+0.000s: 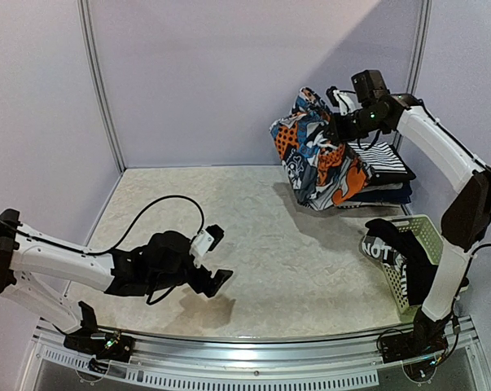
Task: Fold and stack the mixed laundry pile
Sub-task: Place the square-folded shorts at the corner of the board.
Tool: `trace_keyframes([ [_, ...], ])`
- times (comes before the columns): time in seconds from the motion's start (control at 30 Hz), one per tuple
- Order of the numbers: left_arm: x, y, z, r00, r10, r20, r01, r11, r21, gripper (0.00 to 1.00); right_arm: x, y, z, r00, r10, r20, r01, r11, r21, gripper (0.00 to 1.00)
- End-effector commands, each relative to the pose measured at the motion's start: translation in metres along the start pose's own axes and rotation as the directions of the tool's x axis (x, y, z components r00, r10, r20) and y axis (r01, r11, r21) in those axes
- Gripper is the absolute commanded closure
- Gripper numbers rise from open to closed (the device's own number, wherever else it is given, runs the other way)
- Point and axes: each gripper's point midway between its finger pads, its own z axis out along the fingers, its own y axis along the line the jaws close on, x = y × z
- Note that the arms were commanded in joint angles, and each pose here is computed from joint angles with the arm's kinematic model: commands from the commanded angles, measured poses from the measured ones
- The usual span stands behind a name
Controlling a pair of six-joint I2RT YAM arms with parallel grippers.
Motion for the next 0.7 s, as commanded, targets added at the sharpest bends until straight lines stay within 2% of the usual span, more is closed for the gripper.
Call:
trace_keyframes([
  [0.0,0.006,0.002,0.004,1.0,-0.023,-0.003,0.023,1.0,0.01,0.03,-0.023,-0.022,-0.027,0.996,0.083,0.028,-0.083,0.997,0.0,1.0],
  [0.3,0.01,-0.002,0.006,0.999,-0.032,-0.014,0.033,0.999,0.033,0.04,-0.049,-0.087,-0.06,0.98,0.174,0.096,-0.174,0.985,-0.007,1.0],
  [0.67,0.012,-0.004,0.01,0.999,-0.033,-0.031,0.034,0.999,0.035,0.04,-0.039,-0.163,-0.032,0.963,0.263,0.065,-0.264,0.965,0.005,1.0],
])
